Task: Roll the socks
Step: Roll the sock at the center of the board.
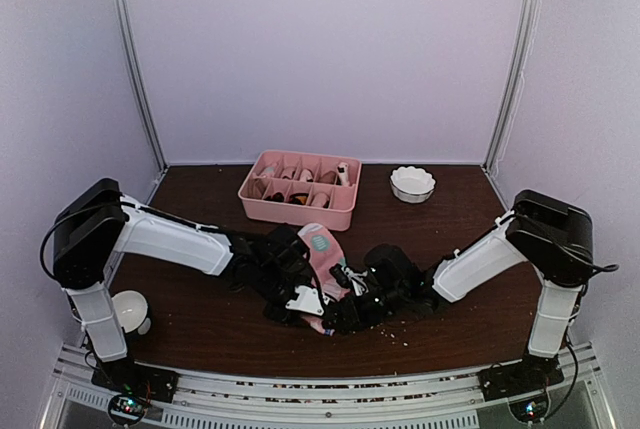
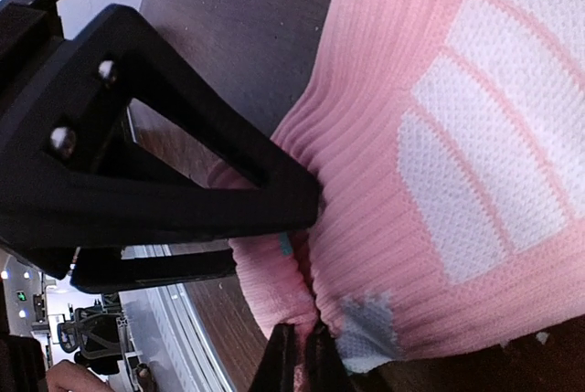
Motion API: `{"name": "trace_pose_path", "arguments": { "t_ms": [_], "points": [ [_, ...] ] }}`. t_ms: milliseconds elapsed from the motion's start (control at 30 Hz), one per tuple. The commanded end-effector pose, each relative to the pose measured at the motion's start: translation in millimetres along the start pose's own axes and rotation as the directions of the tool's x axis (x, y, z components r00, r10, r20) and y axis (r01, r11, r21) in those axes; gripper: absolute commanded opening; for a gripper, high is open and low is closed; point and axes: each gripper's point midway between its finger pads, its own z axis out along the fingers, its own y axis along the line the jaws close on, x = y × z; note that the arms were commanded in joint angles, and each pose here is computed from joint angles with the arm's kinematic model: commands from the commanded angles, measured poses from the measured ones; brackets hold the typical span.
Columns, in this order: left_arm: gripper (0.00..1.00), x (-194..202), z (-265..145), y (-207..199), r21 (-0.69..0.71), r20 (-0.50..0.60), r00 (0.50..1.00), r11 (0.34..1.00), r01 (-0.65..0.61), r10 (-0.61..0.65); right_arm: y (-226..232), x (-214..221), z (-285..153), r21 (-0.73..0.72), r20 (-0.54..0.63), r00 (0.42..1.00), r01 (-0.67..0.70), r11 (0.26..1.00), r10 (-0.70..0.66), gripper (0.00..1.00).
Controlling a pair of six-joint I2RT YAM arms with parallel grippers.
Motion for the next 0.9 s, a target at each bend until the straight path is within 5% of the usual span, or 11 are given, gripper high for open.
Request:
{"name": "trace_pose_path", "arguments": {
  "t_ms": [0,33,67,300,433,533,633,700,767,867],
  "points": [
    [0.81,36.1,-3.6,-40.0,0.099,-0.115,0.993,0.994,0.037,-0.025,-46.5,39.8,1.5,0.136,-0.106,0.987,-0.108,0.985,0.123,0.0],
    [0.96,31.4,-10.5,-38.7,0.083,-0.095,0.995,0.996,0.025,-0.017,-47.4,41.2,1.6,0.138,-0.111,0.986,-0.109,0.984,0.124,0.0],
    [0.98,28.3,-15.1,-36.5,0.068,-0.084,0.996,0.998,0.018,-0.012,-48.2,42.0,1.5,0.14,-0.114,0.985,-0.11,0.984,0.127,0.0],
    [0.98,8.4,-67.4,10.4,-0.072,-0.124,0.992,0.997,0.024,-0.032,-51.0,46.3,-0.3,0.16,-0.143,0.983,-0.091,0.983,0.115,0.0],
    [0.98,32.2,-107.3,54.4,-0.242,-0.242,0.956,0.965,0.105,-0.165,-50.4,46.0,-1.5,0.163,-0.15,0.983,-0.079,0.984,0.104,0.0],
    [0.98,28.5,-141.4,64.0,-0.256,-0.214,0.949,0.951,0.175,-0.232,-52.3,49.3,-2.1,0.174,-0.168,0.981,-0.069,0.982,0.099,0.0],
    [0.98,28.4,-179.9,95.0,-0.439,-0.077,0.939,0.857,0.271,-0.336,-54.8,52.7,-2.8,0.184,-0.188,0.977,-0.061,0.981,0.096,0.0],
    [0.98,65.8,-178.1,106.0,-0.521,-0.049,0.9,0.781,0.346,-0.432,-55.6,53.3,-3.1,0.19,-0.2,0.975,-0.055,0.98,0.093,0.0],
    [0.98,71.0,-158.7,88.6,-0.403,-0.115,0.921,0.865,0.299,-0.372,-56.6,52.8,-3.5,0.194,-0.204,0.974,-0.054,0.979,0.094,0.0],
    [0.92,47.9,-140.4,64.7,-0.276,-0.018,0.958,0.922,0.271,-0.287,-56.9,50.6,-4.0,0.195,-0.204,0.974,-0.059,0.979,0.1,0.0]
  ]
}}
